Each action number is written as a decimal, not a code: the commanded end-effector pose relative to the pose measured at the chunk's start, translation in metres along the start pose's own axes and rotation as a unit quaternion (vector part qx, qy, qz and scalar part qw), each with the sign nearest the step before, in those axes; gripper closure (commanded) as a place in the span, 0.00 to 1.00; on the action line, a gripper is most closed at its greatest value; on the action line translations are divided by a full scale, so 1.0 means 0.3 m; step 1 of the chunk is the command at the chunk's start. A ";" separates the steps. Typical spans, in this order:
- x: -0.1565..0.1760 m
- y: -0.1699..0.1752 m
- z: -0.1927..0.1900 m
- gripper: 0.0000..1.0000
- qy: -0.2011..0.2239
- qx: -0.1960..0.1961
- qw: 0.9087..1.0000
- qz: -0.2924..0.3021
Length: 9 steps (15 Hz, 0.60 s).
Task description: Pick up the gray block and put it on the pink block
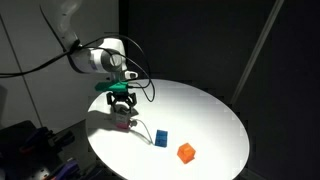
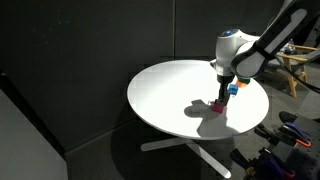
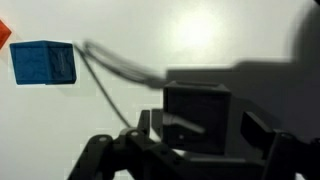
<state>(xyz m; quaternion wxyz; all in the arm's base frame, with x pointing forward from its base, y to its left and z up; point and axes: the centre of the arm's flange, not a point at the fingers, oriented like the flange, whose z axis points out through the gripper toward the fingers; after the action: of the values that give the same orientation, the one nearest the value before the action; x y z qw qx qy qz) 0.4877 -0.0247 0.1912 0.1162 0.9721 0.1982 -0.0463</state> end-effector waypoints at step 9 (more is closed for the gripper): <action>-0.119 -0.022 -0.172 0.00 0.024 0.027 0.999 0.040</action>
<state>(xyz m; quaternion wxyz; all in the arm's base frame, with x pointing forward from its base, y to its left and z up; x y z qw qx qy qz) 0.4716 -0.0163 0.2206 0.0944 0.9798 0.1743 -0.0280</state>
